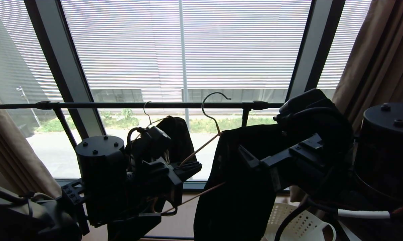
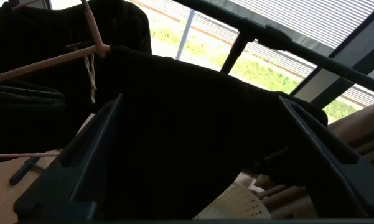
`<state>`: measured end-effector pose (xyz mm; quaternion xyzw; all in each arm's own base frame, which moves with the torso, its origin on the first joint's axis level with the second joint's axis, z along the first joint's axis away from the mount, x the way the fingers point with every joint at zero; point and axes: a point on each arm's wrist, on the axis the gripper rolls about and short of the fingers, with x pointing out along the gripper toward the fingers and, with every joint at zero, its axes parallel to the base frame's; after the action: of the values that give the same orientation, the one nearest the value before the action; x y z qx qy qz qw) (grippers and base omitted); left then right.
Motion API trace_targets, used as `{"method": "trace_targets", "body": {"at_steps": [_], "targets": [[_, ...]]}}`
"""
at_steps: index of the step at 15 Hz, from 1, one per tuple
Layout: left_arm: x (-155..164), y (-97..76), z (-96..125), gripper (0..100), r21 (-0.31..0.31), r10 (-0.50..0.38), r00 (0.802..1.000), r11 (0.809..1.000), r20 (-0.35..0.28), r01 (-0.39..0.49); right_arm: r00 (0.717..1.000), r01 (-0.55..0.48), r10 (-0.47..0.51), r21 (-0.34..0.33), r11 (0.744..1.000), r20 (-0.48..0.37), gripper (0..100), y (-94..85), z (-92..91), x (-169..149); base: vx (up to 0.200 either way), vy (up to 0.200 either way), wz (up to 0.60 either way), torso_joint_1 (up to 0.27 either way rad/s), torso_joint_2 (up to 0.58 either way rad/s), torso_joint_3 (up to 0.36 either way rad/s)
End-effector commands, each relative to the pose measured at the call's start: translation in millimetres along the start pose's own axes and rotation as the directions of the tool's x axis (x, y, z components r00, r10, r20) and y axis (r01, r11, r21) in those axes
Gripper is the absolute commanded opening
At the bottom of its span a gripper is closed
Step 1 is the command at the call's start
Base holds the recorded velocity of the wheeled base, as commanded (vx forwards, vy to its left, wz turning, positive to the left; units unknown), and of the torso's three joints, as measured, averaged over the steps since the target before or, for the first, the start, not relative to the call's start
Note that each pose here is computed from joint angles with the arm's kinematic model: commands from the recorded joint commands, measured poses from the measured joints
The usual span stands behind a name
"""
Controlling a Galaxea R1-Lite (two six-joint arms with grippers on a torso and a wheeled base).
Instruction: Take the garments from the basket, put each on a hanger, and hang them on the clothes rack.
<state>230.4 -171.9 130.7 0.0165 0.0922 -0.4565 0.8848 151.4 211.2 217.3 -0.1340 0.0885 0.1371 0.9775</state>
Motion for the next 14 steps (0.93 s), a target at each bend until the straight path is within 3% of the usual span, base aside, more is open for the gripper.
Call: {"method": "trace_targets", "body": {"at_steps": [1,2,4,5,7,8,10,11,12,13,14], "targets": [[-5.0,1.8,-4.3,0,-0.003,0.010,1.000,1.000,-0.007,-0.010,0.998,-0.054,0.054,0.007,0.998,0.016,100,-11.6,-0.3,-13.6,0.000,0.000,0.00,0.000,0.00,0.000],[-13.4,6.1,-9.6,0,-0.007,0.003,1.000,1.000,-0.010,-0.003,0.986,-0.167,0.167,-0.038,0.985,0.004,100,-28.0,-11.0,-30.5,0.000,0.000,0.00,0.000,0.00,0.000],[-21.8,11.7,-13.4,0,-0.016,-0.013,1.000,1.000,-0.014,0.013,0.969,-0.248,0.245,-0.105,0.963,-0.041,100,-48.2,-18.6,-37.3,0.000,0.000,0.00,0.000,0.00,0.000],[-32.7,18.1,-19.4,0,-0.020,-0.016,0.999,1.000,-0.030,0.016,0.930,-0.362,0.350,-0.117,0.925,-0.108,100,-72.5,-21.1,-41.3,0.000,0.000,0.00,0.000,0.00,0.000],[-43.6,22.6,-27.4,0,-0.011,-0.046,0.998,0.999,-0.042,0.046,0.908,-0.411,0.395,-0.116,0.904,-0.139,100,-93.2,-5.7,-40.5,0.000,0.000,0.00,0.000,0.00,0.000],[-49.1,23.5,-31.7,0,-0.003,-0.077,0.996,0.997,-0.038,0.077,0.886,-0.456,0.433,-0.138,0.879,-0.168,100,-102.9,2.5,-40.5,0.000,0.000,0.00,0.000,0.00,0.000],[-58.6,23.7,-40.6,0,0.037,-0.103,0.994,0.994,-0.046,0.105,0.802,-0.585,0.528,-0.182,0.791,-0.280,100,-113.7,7.9,-34.7,0.000,0.000,0.00,0.000,0.00,0.000],[-59.0,23.4,-41.2,0,0.039,-0.105,0.993,0.994,-0.049,0.107,0.798,-0.590,0.532,-0.183,0.787,-0.284,100,-114.0,8.0,-34.1,0.000,0.000,0.00,0.000,0.00,0.000],[-64.5,21.0,-48.2,0,0.064,-0.138,0.988,0.988,-0.069,0.142,0.742,-0.657,0.562,-0.226,0.720,-0.365,100,-116.5,10.9,-25.1,0.000,0.000,0.00,0.000,0.00,0.000],[-68.5,17.4,-54.2,0,0.063,-0.179,0.980,0.981,-0.086,0.185,0.703,-0.697,0.573,-0.247,0.673,-0.421,100,-114.8,16.3,-8.9,0.000,0.000,0.00,0.000,0.00,0.000],[-67.2,18.0,-55.1,0,0.069,-0.189,0.978,0.978,-0.089,0.195,0.677,-0.723,0.596,-0.237,0.649,-0.432,100,-113.2,20.2,-2.2,0.000,0.000,0.00,0.000,0.00,0.000]]}}
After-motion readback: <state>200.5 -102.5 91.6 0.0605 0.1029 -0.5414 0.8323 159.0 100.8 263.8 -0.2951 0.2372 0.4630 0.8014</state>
